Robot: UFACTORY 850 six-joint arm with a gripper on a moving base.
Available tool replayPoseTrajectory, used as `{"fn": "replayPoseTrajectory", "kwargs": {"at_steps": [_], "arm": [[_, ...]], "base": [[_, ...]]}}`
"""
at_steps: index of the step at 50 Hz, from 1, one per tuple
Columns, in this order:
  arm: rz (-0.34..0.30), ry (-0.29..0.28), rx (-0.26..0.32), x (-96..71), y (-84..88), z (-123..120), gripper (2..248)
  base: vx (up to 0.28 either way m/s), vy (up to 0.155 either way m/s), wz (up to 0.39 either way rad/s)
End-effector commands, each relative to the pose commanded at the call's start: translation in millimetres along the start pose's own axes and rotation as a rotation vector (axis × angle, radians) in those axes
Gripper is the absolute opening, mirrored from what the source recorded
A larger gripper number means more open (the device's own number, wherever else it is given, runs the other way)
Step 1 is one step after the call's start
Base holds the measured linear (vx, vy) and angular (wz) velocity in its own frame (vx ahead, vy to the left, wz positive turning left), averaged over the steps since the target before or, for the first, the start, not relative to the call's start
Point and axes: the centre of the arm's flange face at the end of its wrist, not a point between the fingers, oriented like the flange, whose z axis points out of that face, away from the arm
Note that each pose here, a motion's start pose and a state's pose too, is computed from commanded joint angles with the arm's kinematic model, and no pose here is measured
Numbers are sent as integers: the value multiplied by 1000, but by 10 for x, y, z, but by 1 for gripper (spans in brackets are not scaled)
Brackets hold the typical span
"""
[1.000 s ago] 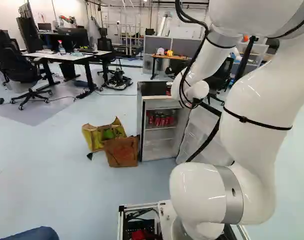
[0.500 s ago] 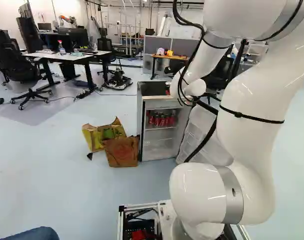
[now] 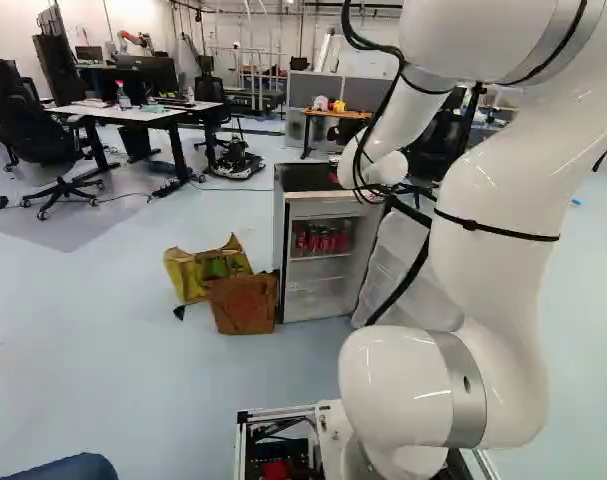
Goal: Grab a drink from the fridge
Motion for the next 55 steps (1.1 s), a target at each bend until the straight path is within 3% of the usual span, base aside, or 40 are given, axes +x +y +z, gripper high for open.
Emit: {"fn": "replayPoseTrajectory", "kwargs": {"at_steps": [27,55], "arm": [[2,-9,-2,15,25,130,92],[57,-42,-30,-15,49,129,92]], "base": [[0,0,0],[0,0,0]]}}
